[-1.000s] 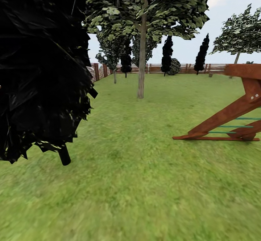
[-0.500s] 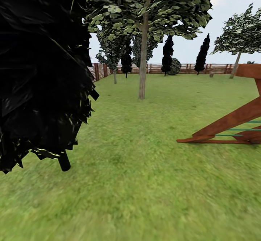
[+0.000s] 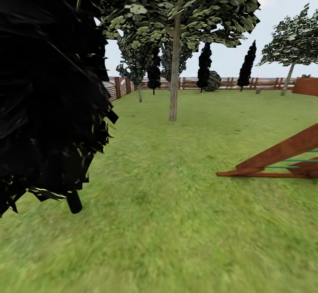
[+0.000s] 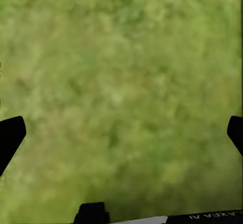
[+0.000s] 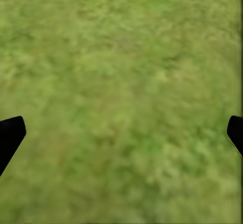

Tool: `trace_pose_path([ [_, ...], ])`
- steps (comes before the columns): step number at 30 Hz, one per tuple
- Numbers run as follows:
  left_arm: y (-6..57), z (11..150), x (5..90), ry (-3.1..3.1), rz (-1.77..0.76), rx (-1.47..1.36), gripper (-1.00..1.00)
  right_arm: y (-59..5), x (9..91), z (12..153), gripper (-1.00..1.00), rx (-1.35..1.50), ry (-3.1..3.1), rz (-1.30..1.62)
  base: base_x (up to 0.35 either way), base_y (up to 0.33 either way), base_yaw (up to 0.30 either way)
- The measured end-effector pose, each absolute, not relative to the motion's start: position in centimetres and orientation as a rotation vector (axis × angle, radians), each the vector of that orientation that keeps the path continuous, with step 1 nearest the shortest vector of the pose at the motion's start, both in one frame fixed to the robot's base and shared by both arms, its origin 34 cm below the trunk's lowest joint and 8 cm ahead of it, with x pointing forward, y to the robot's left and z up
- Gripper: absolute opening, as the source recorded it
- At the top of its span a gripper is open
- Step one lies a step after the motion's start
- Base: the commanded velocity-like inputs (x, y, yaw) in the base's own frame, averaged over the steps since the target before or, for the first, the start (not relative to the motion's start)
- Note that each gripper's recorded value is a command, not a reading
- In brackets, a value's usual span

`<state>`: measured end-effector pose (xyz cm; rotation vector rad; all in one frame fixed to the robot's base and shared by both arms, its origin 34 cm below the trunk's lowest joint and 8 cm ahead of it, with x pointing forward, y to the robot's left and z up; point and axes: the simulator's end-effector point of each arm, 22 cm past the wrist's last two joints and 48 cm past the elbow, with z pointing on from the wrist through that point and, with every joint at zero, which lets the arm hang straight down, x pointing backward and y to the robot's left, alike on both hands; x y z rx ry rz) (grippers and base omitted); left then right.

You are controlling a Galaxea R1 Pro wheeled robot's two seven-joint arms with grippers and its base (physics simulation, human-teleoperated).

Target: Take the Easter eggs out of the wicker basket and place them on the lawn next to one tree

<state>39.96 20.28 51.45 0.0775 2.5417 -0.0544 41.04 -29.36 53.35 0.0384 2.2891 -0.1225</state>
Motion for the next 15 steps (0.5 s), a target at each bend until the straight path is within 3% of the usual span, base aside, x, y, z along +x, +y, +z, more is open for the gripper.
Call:
trace_pose_path([
  [15, 25.3, 53.4, 41.1, 2.295, 0.023, -0.152, 1.00, -29.5, 38.4, 51.7, 1.00, 0.028, 2.355, -0.129, 0.306, -0.162, 0.000],
])
